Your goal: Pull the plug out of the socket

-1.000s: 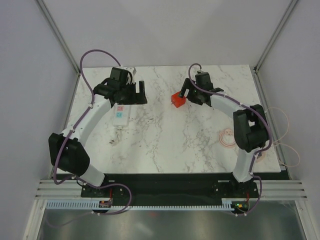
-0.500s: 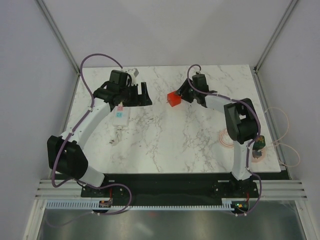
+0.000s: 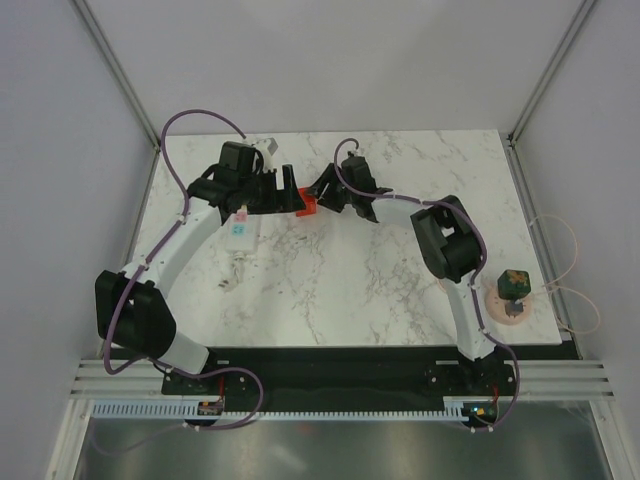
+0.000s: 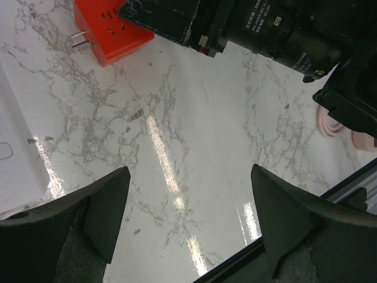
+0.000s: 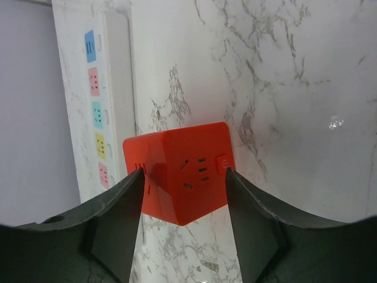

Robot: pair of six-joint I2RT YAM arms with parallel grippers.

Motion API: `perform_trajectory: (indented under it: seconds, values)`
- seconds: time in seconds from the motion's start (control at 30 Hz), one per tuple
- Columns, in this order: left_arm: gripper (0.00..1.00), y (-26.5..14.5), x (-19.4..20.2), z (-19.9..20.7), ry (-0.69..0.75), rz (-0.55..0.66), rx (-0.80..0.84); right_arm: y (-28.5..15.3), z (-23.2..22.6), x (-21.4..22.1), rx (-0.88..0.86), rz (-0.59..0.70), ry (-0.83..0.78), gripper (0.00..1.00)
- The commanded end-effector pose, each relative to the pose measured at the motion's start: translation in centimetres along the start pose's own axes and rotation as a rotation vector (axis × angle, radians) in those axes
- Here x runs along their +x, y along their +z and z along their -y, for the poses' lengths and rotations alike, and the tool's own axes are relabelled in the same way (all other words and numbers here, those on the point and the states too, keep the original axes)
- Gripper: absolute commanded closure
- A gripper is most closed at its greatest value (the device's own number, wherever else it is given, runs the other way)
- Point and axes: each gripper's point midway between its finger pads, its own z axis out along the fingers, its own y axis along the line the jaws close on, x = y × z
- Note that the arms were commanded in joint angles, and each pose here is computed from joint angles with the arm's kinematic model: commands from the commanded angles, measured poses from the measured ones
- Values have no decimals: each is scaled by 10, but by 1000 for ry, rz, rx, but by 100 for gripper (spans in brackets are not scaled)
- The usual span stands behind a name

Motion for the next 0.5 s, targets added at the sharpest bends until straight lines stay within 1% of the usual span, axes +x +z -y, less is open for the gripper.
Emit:
perform_trajectory:
  seconds: [0.0,0.03,0.07,0.1,0.13,0.17,0.2,0.23,0.27,0.3,0.33,0.37,0.4,0.43,0.47]
  values:
    - [10,-7,-9,9,-1,44,38,-13,-13,-23,6,24,-19,34]
    - [10,-7,-9,9,-1,42,41,-19,-6,-30,28,31,-52,34]
    - [10,-8,-9,10,-2,43,46,-33,-12,-41,33,50,-77,31]
    - [10,-9,-9,12,1,45,53,-43,8,-40,109,46,-85,30]
    - [10,-10,-9,13,0,43,60,-55,20,-49,149,56,-128,29]
    - [10,-11,-9,14,1,45,66,-77,10,-63,152,88,-154,26]
    - [10,-12,-11,16,2,50,71,-89,27,-61,207,85,-165,25]
    - [10,-13,-10,17,-2,49,76,-106,45,-69,283,100,-179,24]
    - [10,-14,-12,18,-1,54,83,-131,36,-80,289,132,-228,23]
    - [10,-15,-11,20,-2,55,88,-148,59,-72,378,111,-241,22]
    - [10,-16,-12,22,-1,56,95,-174,58,-88,414,175,-255,22]
    - [10,-17,-12,23,-1,56,102,-188,65,-88,450,176,-296,21]
    - [10,-18,-13,25,-1,59,109,-203,86,-74,515,136,-308,21]
    - [10,-20,-13,27,3,61,119,-216,93,-74,550,145,-317,20]
    - [10,-20,-12,28,3,60,125,-237,90,-81,578,189,-337,20]
